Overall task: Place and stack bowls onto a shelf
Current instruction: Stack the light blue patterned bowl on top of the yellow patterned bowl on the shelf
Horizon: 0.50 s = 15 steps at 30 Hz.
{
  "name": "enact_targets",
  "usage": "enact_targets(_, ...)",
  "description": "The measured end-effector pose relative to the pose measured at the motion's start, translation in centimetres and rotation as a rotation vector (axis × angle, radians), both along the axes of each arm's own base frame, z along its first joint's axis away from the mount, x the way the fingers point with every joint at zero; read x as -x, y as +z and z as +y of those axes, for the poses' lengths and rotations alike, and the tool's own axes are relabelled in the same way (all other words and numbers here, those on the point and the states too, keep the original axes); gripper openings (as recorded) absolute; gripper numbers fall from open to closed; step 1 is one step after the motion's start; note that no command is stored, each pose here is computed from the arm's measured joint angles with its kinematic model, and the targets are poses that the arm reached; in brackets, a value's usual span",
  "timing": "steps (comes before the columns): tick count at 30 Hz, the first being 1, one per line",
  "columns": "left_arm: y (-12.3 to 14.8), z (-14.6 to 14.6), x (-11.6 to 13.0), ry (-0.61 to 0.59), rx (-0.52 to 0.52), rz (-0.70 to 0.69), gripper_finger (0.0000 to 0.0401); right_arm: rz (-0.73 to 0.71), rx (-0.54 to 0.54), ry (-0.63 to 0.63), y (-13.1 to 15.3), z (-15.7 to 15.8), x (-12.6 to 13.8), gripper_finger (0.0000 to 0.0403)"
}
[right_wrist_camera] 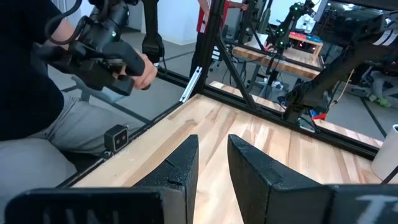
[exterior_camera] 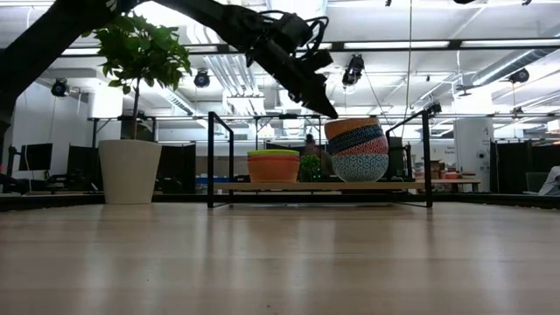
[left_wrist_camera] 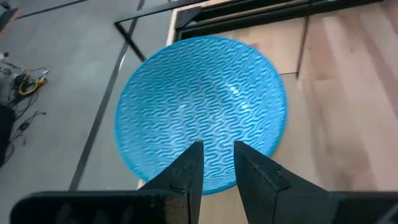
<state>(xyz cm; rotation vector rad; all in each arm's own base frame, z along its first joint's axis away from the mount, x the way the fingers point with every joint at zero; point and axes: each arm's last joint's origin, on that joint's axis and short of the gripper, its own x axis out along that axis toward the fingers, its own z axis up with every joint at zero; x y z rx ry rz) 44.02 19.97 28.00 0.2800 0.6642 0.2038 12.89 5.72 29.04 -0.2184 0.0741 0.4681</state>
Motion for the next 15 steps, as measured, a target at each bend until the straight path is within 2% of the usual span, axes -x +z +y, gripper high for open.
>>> enact_targets(6,-1.04,0.28,-0.25,0.008,0.013,0.020,0.0070,0.002,-0.003,-0.001,0.00,0.00,0.00,0.0075)
enact_targets(15,-0.56,-0.21,-0.24,0.026,0.047,0.001,0.0070,-0.002,0.004,0.000,0.00,0.00,0.00,0.0075)
